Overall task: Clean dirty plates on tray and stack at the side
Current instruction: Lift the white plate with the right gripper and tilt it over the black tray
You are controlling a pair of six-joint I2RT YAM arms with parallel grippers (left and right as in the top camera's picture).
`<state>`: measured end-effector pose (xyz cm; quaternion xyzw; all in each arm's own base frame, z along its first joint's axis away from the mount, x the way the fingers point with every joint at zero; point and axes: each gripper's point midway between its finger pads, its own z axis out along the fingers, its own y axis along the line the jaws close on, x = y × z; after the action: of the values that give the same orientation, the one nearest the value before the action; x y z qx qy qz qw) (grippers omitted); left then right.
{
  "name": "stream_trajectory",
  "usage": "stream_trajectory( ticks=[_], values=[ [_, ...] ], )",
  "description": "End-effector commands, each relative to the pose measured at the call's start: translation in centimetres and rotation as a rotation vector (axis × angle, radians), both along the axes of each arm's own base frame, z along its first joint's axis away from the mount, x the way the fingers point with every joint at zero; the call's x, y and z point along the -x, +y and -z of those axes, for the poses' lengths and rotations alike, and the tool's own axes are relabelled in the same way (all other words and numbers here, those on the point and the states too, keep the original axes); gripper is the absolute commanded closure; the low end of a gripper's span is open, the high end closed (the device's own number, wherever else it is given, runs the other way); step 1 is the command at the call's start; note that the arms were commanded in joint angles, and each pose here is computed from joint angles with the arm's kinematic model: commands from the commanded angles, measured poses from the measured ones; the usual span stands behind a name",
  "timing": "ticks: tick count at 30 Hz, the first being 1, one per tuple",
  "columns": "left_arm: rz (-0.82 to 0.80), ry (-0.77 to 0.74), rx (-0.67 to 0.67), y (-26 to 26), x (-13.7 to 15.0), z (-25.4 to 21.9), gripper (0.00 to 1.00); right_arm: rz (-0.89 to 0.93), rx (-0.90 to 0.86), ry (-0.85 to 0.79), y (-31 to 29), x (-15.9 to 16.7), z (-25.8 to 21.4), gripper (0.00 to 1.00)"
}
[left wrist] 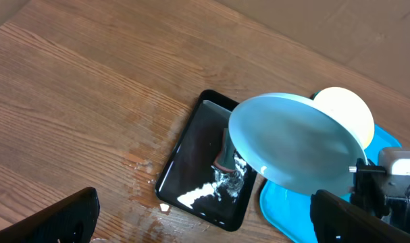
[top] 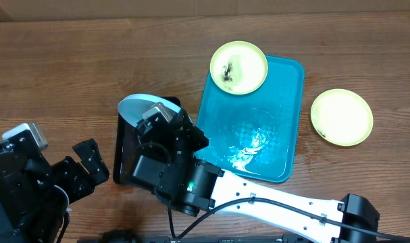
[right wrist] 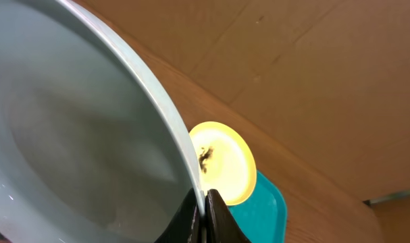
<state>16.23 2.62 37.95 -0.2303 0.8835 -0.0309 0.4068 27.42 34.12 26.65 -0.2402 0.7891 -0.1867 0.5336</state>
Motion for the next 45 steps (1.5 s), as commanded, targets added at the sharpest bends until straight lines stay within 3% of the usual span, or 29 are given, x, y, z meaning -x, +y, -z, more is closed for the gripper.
stream_trajectory(
  ticks=[1,45],
  values=[
    [0.008,0.003,-0.012,0.05,0.08,0.0,0.0,0.001,-0.026,-0.045,0.04,0.73,-1.75,0.96],
    [0.008,0.003,-0.012,0.05,0.08,0.0,0.0,-0.016,-0.02,-0.038,0.38,1.32,-1.62,0.96]
  ],
)
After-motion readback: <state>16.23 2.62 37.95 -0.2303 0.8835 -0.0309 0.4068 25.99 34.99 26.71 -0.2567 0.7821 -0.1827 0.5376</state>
